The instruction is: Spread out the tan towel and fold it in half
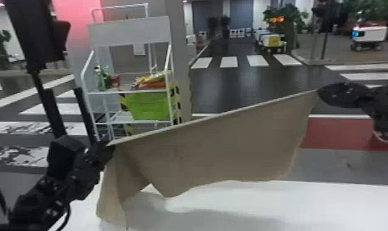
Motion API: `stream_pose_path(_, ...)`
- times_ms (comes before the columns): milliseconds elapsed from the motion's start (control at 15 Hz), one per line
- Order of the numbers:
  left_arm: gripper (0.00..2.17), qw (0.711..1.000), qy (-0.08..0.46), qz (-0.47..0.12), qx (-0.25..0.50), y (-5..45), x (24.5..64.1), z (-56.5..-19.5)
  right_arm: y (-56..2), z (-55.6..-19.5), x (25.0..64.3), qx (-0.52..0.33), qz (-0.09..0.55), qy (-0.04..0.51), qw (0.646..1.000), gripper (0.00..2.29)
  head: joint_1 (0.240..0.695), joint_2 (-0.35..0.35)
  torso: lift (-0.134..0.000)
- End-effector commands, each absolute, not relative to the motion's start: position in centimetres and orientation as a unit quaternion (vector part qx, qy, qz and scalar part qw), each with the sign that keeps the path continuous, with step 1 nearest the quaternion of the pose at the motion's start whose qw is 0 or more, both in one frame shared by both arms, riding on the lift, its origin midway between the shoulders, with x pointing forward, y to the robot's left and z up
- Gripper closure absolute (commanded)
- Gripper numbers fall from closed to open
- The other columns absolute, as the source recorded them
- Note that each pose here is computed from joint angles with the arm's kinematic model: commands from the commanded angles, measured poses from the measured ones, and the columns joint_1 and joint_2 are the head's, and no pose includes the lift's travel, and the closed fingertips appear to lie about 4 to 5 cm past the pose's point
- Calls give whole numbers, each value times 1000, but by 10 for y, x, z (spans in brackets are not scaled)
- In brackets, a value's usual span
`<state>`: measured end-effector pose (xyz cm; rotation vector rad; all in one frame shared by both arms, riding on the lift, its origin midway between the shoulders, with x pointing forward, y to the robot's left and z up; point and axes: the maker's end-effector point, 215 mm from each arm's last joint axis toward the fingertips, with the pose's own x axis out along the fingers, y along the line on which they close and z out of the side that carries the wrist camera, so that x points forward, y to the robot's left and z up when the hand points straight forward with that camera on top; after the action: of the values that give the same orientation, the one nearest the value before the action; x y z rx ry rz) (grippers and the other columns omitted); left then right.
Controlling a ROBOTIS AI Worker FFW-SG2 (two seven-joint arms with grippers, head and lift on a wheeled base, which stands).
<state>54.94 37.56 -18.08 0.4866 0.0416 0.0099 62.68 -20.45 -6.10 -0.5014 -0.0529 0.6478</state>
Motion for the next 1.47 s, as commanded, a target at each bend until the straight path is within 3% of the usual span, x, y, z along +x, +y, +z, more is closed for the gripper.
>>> stream_pose_path(0, 1366, 968, 26, -26, 249, 362, 518, -194, -219, -98, 590, -261, 329, -18, 907, 1501, 380, 160, -134)
stream_pose_path(333, 1366, 944, 65, -165, 278, 296, 462, -251, -249, -182, 496, -302, 393, 8, 869, 1501, 518, 112, -134)
stream_pose_path(400, 1366, 934, 75, -197, 287, 282, 451, -263, -252, -200, 475, -314, 411, 19, 856, 1501, 584, 81, -134)
stream_pose_path(600, 1366, 905, 88, -260, 325, 252, 421, -291, -266, -250, 426, -343, 453, 57, 821, 1501, 680, 36, -134)
stream_pose_path(867, 1362, 866, 120, -330, 357, 210, 390, -334, -297, -285, 413, -374, 452, 89, 805, 1504, 695, -50, -134)
stream_pose_path(1133, 1352, 834, 141, -373, 380, 191, 368, -362, -353, -282, 416, -395, 415, 110, 812, 1504, 695, -145, -134)
stream_pose_path(1200, 923, 832, 145, -379, 378, 190, 365, -366, -367, -279, 417, -398, 405, 114, 815, 1504, 695, -191, -134)
stream_pose_path(1267, 313, 825, 155, -389, 378, 188, 360, -371, -378, -277, 417, -403, 397, 120, 816, 1504, 695, -214, -134)
stream_pose_path(1333, -1, 823, 158, -390, 381, 189, 360, -374, -384, -278, 415, -405, 393, 124, 817, 1504, 695, -235, -134)
stream_pose_path(1400, -1, 822, 162, -390, 383, 193, 361, -379, -386, -279, 412, -411, 392, 125, 813, 1504, 695, -251, -134)
